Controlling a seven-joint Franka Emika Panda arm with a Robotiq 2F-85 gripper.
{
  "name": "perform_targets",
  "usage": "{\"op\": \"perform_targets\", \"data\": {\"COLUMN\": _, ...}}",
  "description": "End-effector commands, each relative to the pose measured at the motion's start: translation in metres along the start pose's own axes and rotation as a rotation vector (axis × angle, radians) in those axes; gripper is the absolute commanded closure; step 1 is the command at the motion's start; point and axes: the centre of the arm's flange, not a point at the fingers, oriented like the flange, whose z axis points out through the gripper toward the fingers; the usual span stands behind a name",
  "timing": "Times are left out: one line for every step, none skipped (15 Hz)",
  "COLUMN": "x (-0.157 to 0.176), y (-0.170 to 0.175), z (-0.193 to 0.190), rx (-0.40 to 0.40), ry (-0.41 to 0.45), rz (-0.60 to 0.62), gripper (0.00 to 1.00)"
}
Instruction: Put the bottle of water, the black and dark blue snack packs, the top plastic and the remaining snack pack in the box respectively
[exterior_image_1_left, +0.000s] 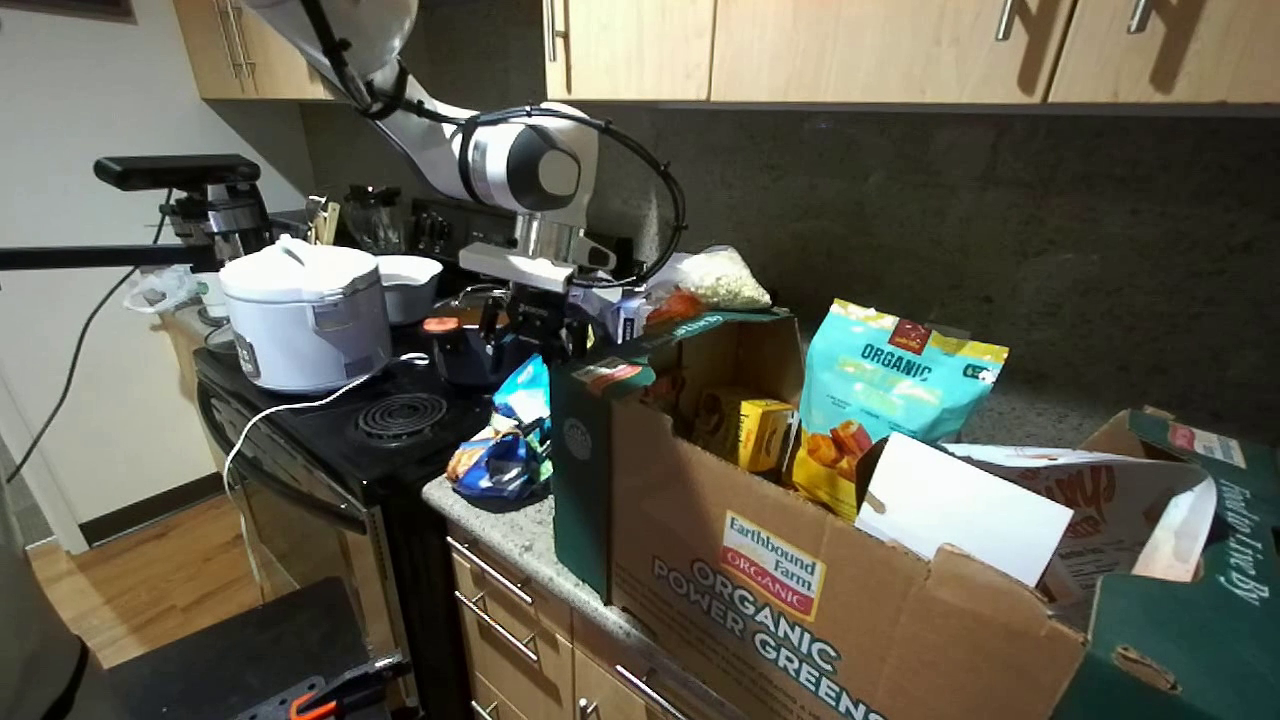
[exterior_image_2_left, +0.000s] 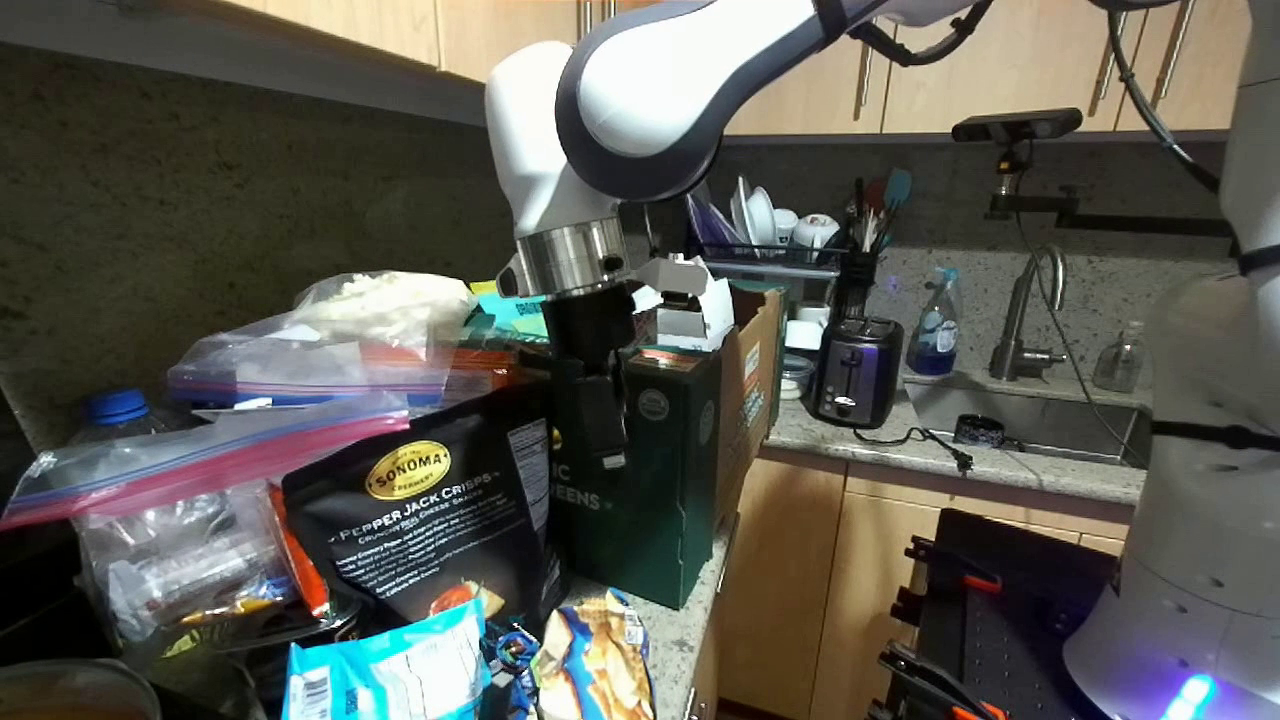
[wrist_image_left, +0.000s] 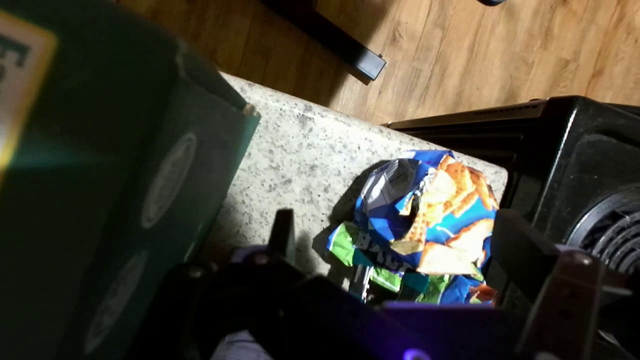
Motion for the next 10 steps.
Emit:
{"op": "perform_targets", "data": {"x": 0.02, "y": -0.011, "z": 0.03, "rx": 0.014, "ry": -0.013, "rz": -0.024, "gripper": 0.0}}
{"op": "perform_targets", "data": {"x": 0.023, "y": -0.015, "z": 0.038, "rx": 0.02, "ry": -0.013, "rz": -0.034, "gripper": 0.0}}
{"op": "perform_targets", "data": {"x": 0.026, "y": -0.02, "z": 0.046, "rx": 0.022, "ry": -0.01, "rz": -0.041, "gripper": 0.0}}
{"op": "perform_targets", "data": {"x": 0.028, "y": -0.024, "z": 0.052, "rx": 0.028, "ry": -0.002, "rz": -0.048, "gripper": 0.0}}
{"op": "perform_targets", "data": {"x": 0.03, "y": -0.031, "z": 0.056, "rx": 0.032, "ry": 0.013, "rz": -0.055, "gripper": 0.0}}
{"op": "perform_targets", "data": {"x": 0.031, "y": -0.038, "z": 0.06, "rx": 0.031, "ry": 0.027, "rz": -0.063, "gripper": 0.0}}
{"op": "perform_targets", "data": {"x": 0.033, "y": -0.047, "z": 0.062, "rx": 0.02, "ry": 0.035, "rz": -0.072, "gripper": 0.0}}
{"op": "perform_targets", "data": {"x": 0.034, "y": -0.055, "z": 0.064, "rx": 0.015, "ry": 0.044, "rz": -0.082, "gripper": 0.0}}
{"op": "perform_targets", "data": {"x": 0.034, "y": -0.062, "z": 0.064, "rx": 0.009, "ry": 0.052, "rz": -0.09, "gripper": 0.0}}
{"op": "perform_targets", "data": {"x": 0.034, "y": -0.068, "z": 0.065, "rx": 0.001, "ry": 0.053, "rz": -0.094, "gripper": 0.0}}
